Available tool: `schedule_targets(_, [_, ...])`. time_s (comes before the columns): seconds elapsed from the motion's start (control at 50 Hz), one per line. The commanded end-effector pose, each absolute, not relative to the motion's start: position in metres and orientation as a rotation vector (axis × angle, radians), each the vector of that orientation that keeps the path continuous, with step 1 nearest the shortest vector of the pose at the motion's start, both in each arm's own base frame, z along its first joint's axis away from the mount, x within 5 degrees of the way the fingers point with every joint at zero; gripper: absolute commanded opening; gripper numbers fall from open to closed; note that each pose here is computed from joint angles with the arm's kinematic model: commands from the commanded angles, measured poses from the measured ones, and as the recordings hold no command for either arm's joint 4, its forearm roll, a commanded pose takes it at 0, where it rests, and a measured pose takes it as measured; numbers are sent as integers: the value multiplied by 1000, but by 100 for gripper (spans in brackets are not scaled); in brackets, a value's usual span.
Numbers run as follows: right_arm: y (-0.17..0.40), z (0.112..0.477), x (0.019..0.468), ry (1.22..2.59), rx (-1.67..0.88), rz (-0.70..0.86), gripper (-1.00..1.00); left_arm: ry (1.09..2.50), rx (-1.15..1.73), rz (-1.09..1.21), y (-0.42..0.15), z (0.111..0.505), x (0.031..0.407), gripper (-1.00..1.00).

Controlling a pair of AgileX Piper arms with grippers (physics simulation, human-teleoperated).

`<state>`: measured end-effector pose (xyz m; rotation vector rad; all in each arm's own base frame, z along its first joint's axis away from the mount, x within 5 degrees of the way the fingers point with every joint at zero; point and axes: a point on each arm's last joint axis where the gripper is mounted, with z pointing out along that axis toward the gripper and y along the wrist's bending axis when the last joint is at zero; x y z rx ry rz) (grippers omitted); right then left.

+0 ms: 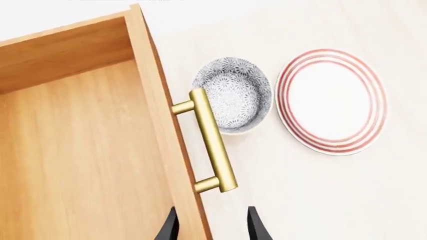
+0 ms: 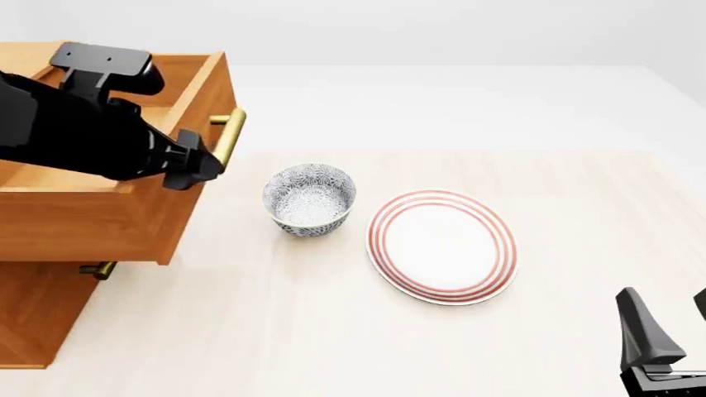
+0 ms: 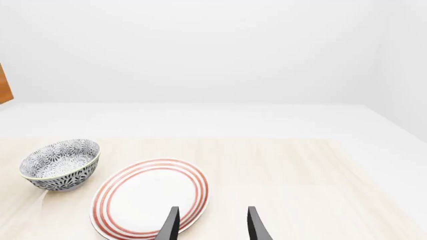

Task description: Open the top drawer of the cabinet.

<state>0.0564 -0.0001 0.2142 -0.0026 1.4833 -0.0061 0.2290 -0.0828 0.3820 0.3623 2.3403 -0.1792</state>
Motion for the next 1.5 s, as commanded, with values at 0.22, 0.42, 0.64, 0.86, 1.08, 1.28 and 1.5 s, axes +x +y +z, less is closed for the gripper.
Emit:
schedule_targets(0.22, [0,214,56,1484,-3,-6,100,2318,367,-162,-71,398,215,100])
schedule_targets(0.42, [0,214,56,1483,-3,-6,100,2306,377,-150,-68,407,211,100])
schedule_targets(0.64, [0,214,56,1483,-3,-6,100,2290,392,-142,-65,415,202,100])
schedule_targets(0.86, [0,214,56,1483,-3,-6,100,2261,420,-133,-62,428,191,100])
schedule_targets(1.08, [0,214,56,1483,-2,-6,100,2205,431,-122,-54,442,173,100])
schedule_targets(1.28, [0,214,56,1483,-3,-6,100,2153,398,-116,-46,454,156,100])
schedule_targets(1.5, [0,214,56,1484,-3,-6,100,2110,387,-118,-42,458,145,100])
